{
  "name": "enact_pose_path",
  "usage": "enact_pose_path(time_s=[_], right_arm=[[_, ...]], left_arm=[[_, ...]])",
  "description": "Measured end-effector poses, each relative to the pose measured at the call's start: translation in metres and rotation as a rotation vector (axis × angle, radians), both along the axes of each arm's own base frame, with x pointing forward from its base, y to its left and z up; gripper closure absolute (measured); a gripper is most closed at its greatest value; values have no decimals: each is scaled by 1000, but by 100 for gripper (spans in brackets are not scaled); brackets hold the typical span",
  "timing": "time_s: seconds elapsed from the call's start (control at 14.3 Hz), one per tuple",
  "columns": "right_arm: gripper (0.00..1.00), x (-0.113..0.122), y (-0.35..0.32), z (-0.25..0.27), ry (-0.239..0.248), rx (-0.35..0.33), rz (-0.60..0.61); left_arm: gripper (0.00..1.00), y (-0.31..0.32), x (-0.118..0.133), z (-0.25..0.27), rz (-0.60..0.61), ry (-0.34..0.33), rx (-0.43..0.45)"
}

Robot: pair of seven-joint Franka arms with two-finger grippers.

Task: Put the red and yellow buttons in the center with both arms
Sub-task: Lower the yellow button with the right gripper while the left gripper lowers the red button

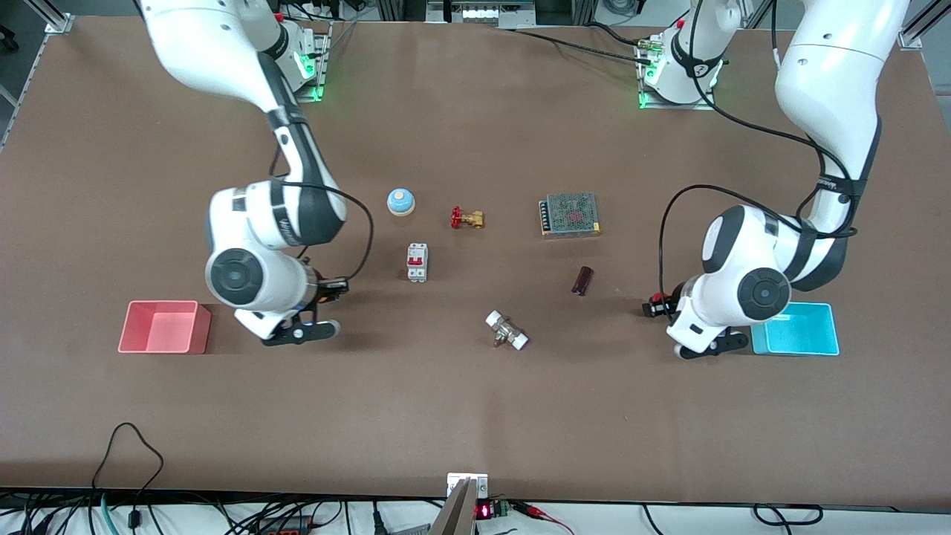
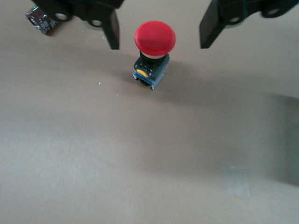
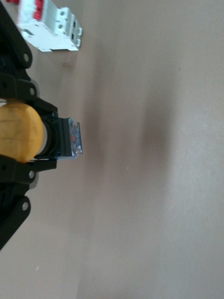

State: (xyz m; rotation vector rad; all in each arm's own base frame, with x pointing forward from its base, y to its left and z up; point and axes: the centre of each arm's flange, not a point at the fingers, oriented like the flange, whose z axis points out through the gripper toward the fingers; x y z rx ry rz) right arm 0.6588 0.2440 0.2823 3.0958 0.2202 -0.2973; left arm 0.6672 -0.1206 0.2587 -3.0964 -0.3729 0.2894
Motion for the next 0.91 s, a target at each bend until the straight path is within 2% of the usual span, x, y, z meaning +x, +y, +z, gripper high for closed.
enact_pose_path(time_s=[0.14,0.49,0.7,0.91], right_arm=[[58,-5,7,-28,-19,-15,-29],[58,-26,29,-73,-53,-45,-97],[57,-30,30,-77,-66,-44,-104],[33,-32,26,-86,-68,-48,-112]], left_arm=[[1,9,8,24,15,-37,3],[0,32,12,99,46,-130,17],[0,34,11,113,45,-145,20],[0,54,10,120,2,-140,21]])
